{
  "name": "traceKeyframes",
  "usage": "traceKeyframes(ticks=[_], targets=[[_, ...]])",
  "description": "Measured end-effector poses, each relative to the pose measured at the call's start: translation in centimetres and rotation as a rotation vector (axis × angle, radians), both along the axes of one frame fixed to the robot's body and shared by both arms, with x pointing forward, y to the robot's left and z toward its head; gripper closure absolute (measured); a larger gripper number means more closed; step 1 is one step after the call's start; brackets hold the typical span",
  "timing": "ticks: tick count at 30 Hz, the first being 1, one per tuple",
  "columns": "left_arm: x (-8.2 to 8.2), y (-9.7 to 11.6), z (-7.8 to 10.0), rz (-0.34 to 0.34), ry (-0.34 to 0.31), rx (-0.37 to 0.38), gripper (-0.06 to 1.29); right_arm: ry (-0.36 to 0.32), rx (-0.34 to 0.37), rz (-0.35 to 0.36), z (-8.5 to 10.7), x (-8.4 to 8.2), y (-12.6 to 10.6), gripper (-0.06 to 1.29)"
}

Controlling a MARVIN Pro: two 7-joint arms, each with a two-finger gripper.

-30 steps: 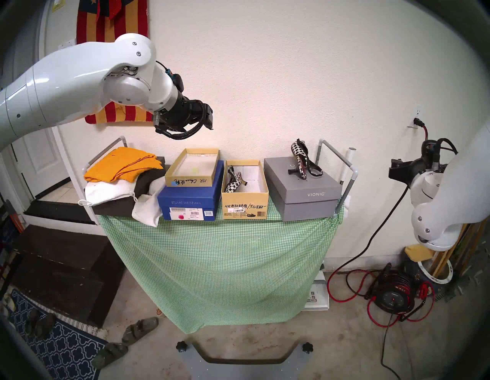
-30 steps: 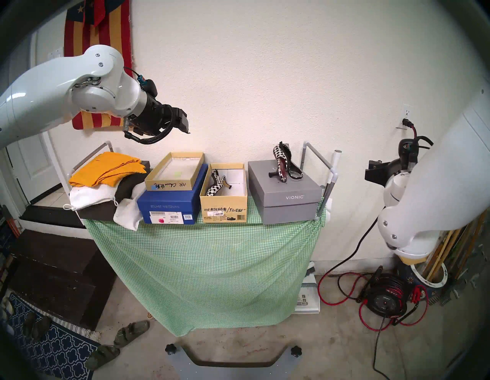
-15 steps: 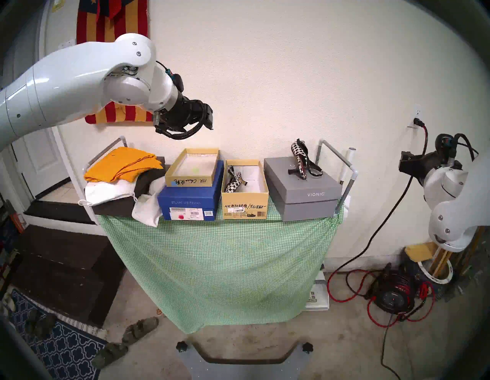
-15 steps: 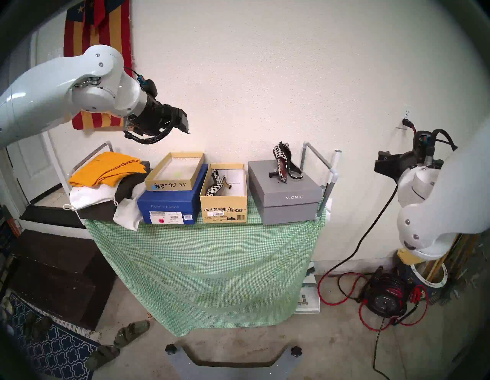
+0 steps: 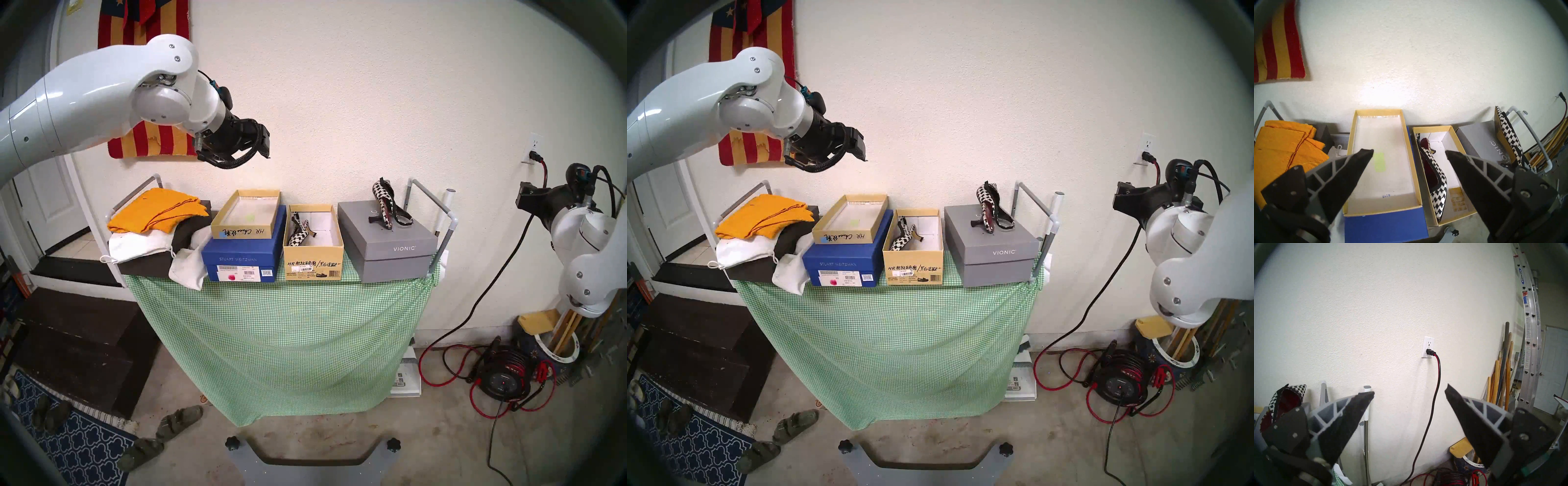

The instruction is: Take shoe out of the box

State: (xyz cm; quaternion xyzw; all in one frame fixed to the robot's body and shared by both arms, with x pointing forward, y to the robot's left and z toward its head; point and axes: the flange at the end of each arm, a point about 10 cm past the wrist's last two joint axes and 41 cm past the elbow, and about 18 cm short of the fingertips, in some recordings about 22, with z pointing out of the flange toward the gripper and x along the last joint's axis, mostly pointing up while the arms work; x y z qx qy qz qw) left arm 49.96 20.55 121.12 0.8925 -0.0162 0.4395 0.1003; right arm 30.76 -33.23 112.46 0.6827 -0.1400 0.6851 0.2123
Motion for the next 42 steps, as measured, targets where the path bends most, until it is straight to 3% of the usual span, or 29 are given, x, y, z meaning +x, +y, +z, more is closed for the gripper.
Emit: traceKeyframes(ticks=[4,15,27,42], targets=[[0.3,-1.5,0.2,-0.03,0.015,0.011,0.02,-0.008,0.005,0.008,0.0,0.0,-0.1,0.03],[0.3,-6.6,-2.4,-0.136,0.132,0.106,0.02,-0.021,0.017,0.025,0.0,-0.1,-0.4,0.03],[1.6,-9.4,-2.5,-0.161,0.244,0.164,0.02,-0.035,0.027,0.044,-0.1,-0.2,-0.6,0.03],[4.9,-10.1,-8.9,-0.097,0.425,0.229,0.02,-0.049,0.036,0.067,-0.3,-0.3,-0.8,0.03]])
